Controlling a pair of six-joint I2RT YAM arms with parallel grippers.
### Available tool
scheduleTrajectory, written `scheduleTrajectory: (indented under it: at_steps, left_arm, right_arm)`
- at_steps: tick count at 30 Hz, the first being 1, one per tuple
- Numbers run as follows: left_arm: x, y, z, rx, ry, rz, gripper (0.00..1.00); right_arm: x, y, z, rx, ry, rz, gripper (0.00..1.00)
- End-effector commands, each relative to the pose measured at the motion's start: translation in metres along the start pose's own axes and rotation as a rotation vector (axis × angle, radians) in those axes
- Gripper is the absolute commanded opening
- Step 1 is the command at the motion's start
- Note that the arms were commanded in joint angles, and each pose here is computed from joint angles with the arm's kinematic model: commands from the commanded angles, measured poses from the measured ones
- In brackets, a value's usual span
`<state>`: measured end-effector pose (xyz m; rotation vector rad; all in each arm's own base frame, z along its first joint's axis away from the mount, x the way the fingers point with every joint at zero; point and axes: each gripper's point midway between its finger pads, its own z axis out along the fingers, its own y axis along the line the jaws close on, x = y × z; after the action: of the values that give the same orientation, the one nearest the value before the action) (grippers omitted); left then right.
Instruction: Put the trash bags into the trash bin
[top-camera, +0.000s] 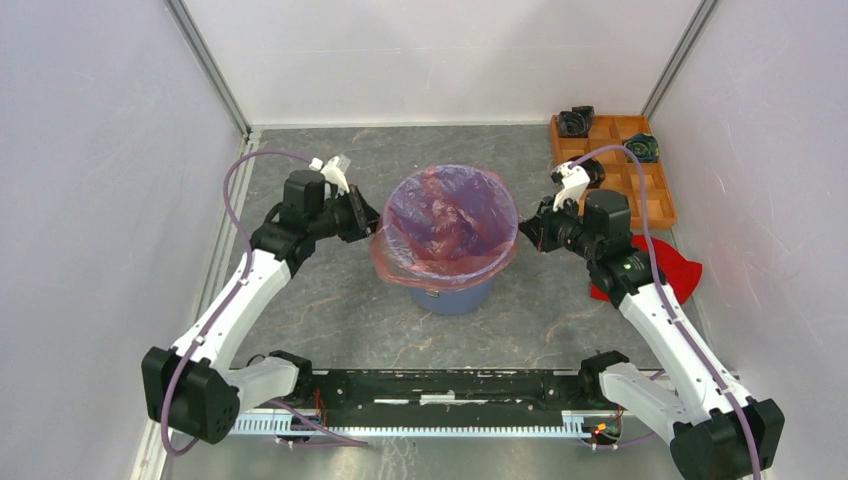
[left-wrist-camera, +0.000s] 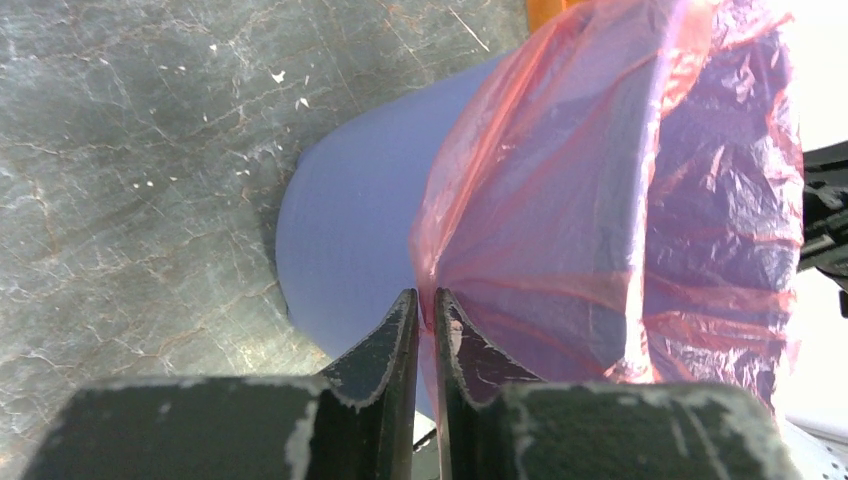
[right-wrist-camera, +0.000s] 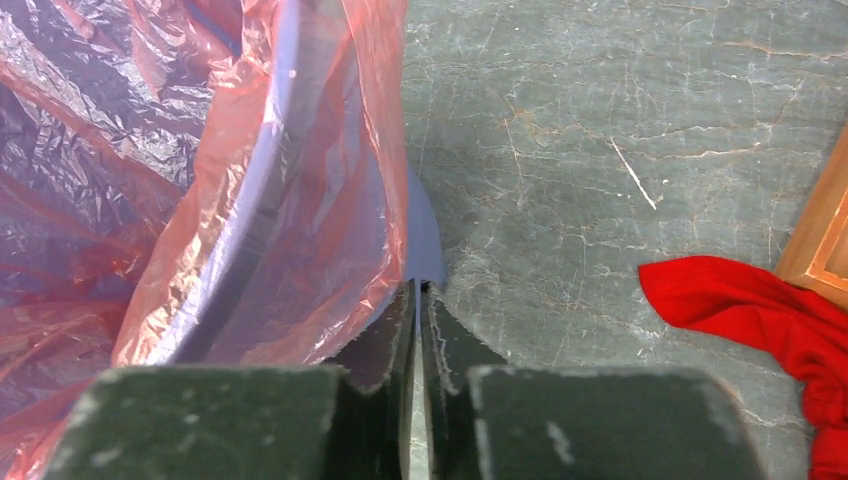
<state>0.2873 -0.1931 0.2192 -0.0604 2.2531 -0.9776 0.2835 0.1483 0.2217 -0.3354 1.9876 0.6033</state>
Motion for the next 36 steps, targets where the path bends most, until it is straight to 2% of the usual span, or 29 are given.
scheduleTrajectory:
  at_steps: [1,2,6,11,14,15,17,18,22,27,31,33,36]
  left_arm:
    - [0.012,-0.009,-0.003,0.084,-0.009,-0.078,0.16]
    - [0.016,-0.004,0.001,0.078,-0.001,-0.091,0.15]
    - [0.029,0.017,0.017,0.045,0.018,-0.111,0.11]
    - [0.021,0.031,0.025,-0.021,-0.019,-0.08,0.07]
    - [0.013,0.03,0.012,-0.041,-0.079,-0.052,0.16]
    - [0.011,0.028,0.008,-0.039,-0.095,-0.044,0.19]
    - [0.012,0.026,0.001,-0.038,-0.107,-0.034,0.24]
    - [0.014,0.027,-0.002,-0.042,-0.106,-0.032,0.26]
    - [0.022,0.028,-0.013,-0.055,-0.099,-0.023,0.28]
    - [0.025,0.02,-0.023,-0.004,-0.144,-0.048,0.33]
    - [0.03,0.011,-0.017,0.06,-0.116,-0.081,0.33]
    - [0.032,0.012,-0.014,0.061,-0.097,-0.083,0.33]
    - [0.033,0.012,-0.01,0.07,-0.087,-0.087,0.33]
  right_arm:
    - [-0.007,-0.001,0.006,-0.017,-0.037,-0.047,0.03]
    - [-0.006,-0.004,0.007,-0.004,-0.036,-0.052,0.01]
    - [-0.001,-0.015,0.02,0.032,-0.033,-0.047,0.0]
    - [0.011,-0.02,0.03,0.035,0.031,-0.04,0.01]
    - [0.004,-0.028,0.015,0.11,0.033,-0.056,0.01]
    - [-0.001,-0.033,0.007,0.151,0.027,-0.062,0.03]
    - [-0.009,-0.04,-0.011,0.228,0.012,-0.058,0.18]
    - [-0.011,-0.037,-0.017,0.226,0.005,-0.056,0.29]
    - [-0.018,-0.018,-0.03,0.146,-0.033,-0.043,0.47]
    - [-0.027,0.001,-0.026,0.01,-0.057,-0.004,0.53]
    - [-0.034,-0.01,-0.034,0.092,-0.055,0.001,0.63]
    - [-0.039,-0.001,-0.036,0.052,-0.066,-0.007,0.69]
    - [-0.046,0.011,-0.039,-0.001,-0.075,-0.003,0.7]
